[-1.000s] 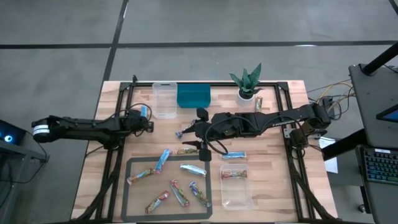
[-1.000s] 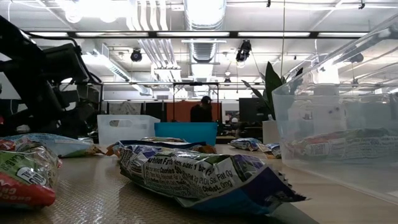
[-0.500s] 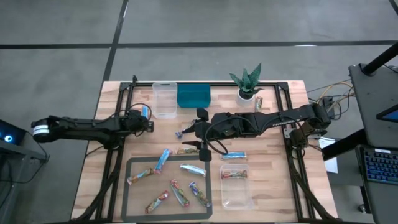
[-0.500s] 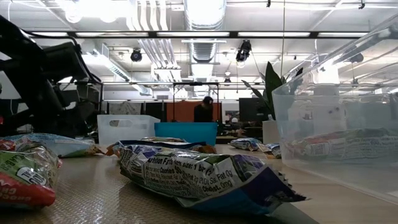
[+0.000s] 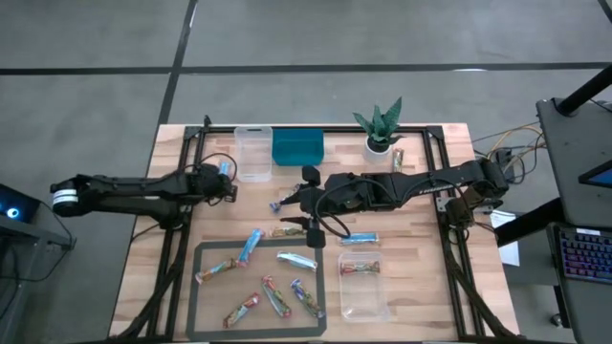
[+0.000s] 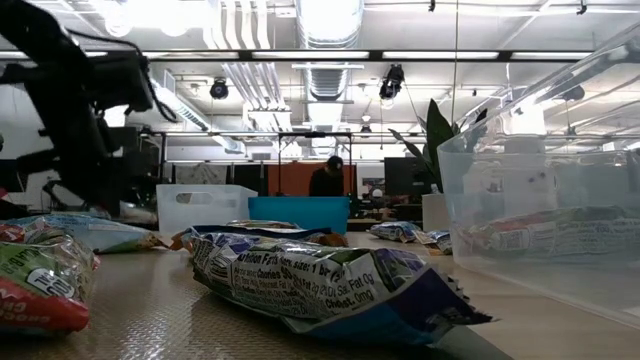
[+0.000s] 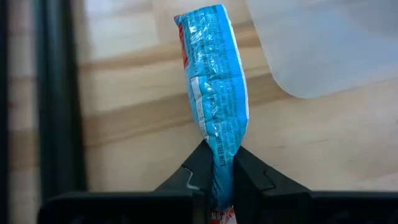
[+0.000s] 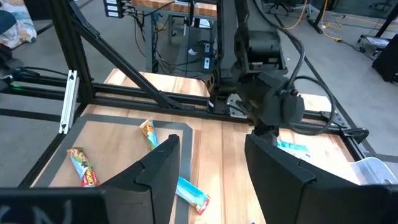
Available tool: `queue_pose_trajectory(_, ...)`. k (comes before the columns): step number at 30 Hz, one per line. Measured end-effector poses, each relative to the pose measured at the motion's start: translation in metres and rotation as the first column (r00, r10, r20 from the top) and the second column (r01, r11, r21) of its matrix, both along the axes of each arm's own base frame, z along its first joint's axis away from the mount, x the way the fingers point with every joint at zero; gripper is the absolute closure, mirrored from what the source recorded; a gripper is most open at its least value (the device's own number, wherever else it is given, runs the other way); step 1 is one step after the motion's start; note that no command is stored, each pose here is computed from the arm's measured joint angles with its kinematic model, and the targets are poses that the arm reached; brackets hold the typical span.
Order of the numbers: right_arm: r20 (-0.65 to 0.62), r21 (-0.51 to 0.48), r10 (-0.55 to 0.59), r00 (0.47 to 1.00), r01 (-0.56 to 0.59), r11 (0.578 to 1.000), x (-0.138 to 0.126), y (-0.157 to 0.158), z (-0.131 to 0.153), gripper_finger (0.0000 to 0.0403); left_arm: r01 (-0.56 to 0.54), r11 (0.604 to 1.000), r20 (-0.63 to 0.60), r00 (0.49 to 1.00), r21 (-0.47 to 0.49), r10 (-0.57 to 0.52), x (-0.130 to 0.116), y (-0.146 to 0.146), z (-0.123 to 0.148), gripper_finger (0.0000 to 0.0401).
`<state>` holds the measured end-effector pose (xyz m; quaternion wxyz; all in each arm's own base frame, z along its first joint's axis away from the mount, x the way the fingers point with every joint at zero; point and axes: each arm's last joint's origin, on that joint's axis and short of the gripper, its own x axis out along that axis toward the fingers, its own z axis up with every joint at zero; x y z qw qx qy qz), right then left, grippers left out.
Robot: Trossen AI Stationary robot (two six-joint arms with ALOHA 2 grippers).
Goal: Pick and place Granola Bars by type
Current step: Put the red granola bar into the bottom transparent bin
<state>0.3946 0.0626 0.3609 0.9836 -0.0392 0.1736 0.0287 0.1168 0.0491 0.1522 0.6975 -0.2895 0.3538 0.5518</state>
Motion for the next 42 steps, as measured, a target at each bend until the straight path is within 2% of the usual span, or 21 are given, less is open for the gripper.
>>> queue_pose_trajectory(11,-0.002,-0.008,-0.025,1.000,0.024,1.000,0.000,-0.002,0.000,0.0232,0.015,0.992,-0.039,0.999,0.123,-0.011,0.010,0.006,0.068,0.0387)
queue_pose_trajectory(18,0.010,-0.012,-0.048,0.999,0.048,0.999,-0.002,-0.003,0.004,0.0232,0.118,0.972,-0.007,0.993,0.204,-0.119,0.019,0.008,0.120,0.0388)
queue_pose_trajectory(24,0.009,0.005,-0.054,0.999,0.054,0.999,-0.007,-0.004,0.023,0.0232,0.209,0.937,0.024,0.974,0.279,-0.225,0.021,0.008,0.162,0.0389)
queue_pose_trajectory(29,-0.013,-0.005,-0.091,0.996,0.091,0.996,-0.015,-0.006,0.046,0.0232,0.299,0.895,0.060,0.940,0.329,-0.336,0.023,0.004,0.191,0.0389)
queue_pose_trajectory(36,-0.017,-0.021,-0.129,0.991,0.129,0.991,-0.028,-0.009,0.076,0.0218,0.380,0.837,0.133,0.877,0.395,-0.461,0.027,-0.002,0.217,0.0389)
queue_pose_trajectory(39,-0.011,-0.017,-0.126,0.992,0.126,0.992,-0.035,-0.009,0.090,0.0196,0.422,0.798,0.182,0.826,0.430,-0.534,0.032,-0.004,0.225,0.0389)
queue_pose_trajectory(42,-0.019,-0.006,-0.131,0.991,0.131,0.991,-0.043,-0.010,0.098,0.0167,0.472,0.737,0.223,0.747,0.484,-0.626,0.038,-0.009,0.234,0.0389)
